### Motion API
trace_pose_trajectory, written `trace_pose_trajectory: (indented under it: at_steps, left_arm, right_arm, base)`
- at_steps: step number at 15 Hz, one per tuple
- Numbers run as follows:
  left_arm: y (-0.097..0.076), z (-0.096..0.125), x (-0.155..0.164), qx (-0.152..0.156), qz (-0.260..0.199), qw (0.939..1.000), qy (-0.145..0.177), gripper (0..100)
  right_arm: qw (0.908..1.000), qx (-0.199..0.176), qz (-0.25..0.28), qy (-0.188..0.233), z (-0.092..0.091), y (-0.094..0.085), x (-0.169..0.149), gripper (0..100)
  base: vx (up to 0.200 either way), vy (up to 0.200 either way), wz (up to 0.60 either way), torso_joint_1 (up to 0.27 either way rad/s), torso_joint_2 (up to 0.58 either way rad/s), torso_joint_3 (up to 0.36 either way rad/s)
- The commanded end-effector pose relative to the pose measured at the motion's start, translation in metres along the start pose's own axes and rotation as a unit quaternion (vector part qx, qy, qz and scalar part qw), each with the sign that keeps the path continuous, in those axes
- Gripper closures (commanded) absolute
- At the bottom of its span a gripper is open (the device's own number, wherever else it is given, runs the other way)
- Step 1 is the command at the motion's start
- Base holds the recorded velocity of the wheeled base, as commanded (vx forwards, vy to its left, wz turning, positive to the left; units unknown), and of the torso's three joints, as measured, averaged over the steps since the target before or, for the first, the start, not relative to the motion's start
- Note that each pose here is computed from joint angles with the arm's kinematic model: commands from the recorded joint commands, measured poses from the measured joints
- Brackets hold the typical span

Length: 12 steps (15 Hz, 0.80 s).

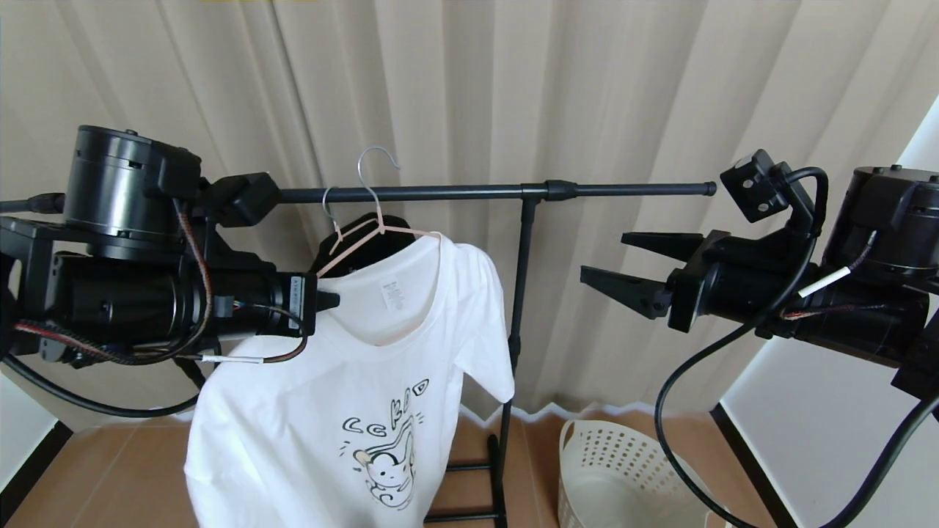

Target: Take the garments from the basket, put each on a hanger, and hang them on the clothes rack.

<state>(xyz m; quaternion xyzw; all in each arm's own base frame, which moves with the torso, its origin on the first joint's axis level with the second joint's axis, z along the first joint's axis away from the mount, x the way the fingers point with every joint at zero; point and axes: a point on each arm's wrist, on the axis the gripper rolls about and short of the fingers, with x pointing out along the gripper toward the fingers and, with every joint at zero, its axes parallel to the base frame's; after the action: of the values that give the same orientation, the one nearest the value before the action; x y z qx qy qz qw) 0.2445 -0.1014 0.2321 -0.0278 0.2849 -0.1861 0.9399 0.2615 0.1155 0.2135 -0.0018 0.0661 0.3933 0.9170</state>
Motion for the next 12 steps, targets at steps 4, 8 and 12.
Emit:
trace_pose_trajectory:
  at_steps: [4, 8, 12]
  left_arm:
    - [0.000, 0.017, 0.044, -0.023, 0.034, 0.9991, 0.007, 100]
    - [0.001, 0.025, 0.069, -0.025, 0.041, 0.9988, 0.014, 100]
    - [0.002, 0.030, 0.097, -0.025, 0.050, 0.9982, 0.019, 100]
  right_arm:
    - [1.0000, -0.001, -0.001, -0.001, 0.000, 0.000, 0.000, 0]
    - [1.0000, -0.002, -0.009, -0.001, 0.000, -0.001, 0.000, 0]
    - [0.9999, -0.003, -0.012, -0.001, 0.000, -0.002, 0.000, 0]
  base:
    - [0.000, 0.000, 0.00, 0.000, 0.00, 0.000]
    - [0.000, 0.000, 0.00, 0.000, 0.00, 0.000]
    - [0.000, 0.000, 0.00, 0.000, 0.00, 0.000]
